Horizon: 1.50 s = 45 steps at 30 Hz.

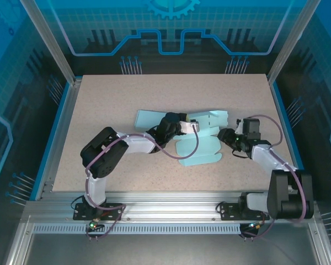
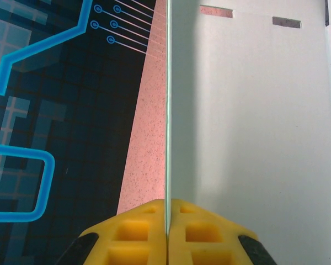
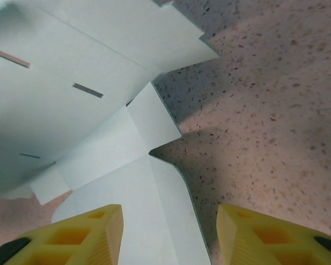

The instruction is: Fold the paper box

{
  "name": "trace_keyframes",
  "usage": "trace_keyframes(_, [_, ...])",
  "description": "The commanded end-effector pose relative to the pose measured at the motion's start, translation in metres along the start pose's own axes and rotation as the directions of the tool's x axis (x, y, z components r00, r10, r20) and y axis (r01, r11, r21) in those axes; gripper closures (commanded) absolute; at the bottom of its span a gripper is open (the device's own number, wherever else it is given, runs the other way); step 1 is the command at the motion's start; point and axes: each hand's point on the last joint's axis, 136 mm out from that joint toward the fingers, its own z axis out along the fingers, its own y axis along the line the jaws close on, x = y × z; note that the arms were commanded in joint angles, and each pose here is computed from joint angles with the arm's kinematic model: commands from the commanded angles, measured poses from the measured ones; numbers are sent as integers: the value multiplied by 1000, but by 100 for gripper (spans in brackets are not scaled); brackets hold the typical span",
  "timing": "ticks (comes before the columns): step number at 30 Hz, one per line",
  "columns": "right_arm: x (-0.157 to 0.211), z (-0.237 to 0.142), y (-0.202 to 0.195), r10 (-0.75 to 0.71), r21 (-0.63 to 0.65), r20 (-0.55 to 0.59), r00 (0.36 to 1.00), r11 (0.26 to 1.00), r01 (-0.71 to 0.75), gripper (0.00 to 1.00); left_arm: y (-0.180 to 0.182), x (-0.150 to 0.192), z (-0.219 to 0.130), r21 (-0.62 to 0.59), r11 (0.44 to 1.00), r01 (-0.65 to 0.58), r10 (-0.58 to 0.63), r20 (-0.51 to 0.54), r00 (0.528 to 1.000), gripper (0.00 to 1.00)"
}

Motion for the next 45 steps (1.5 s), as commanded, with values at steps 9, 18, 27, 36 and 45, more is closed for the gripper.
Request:
trace_keyframes(9, [-29,42,39,-188,-113,62,980,975,194,47,4,-5,-5,-7,1000,7,-6,34,999,97])
trace_keyframes(18, [-26,45,81,-287,-179,93,953,937,299,54,-4,-2,3,8,1000,12,-12,23,1000,97])
trace_keyframes(27, [-7,77,63,-239,-106,9,971,965,238,58,-10,3,8,-9,1000,-21,22,13,1000,97])
trace_keyframes(36, [2,63,49,-204,-68,-4,979,977,203,57,-28,8,14,-60,981,-183,184,11,983,96])
trace_keyframes(45, [-20,9,33,-172,-30,87,981,984,175,53,-28,4,10,-78,975,-210,213,32,977,95])
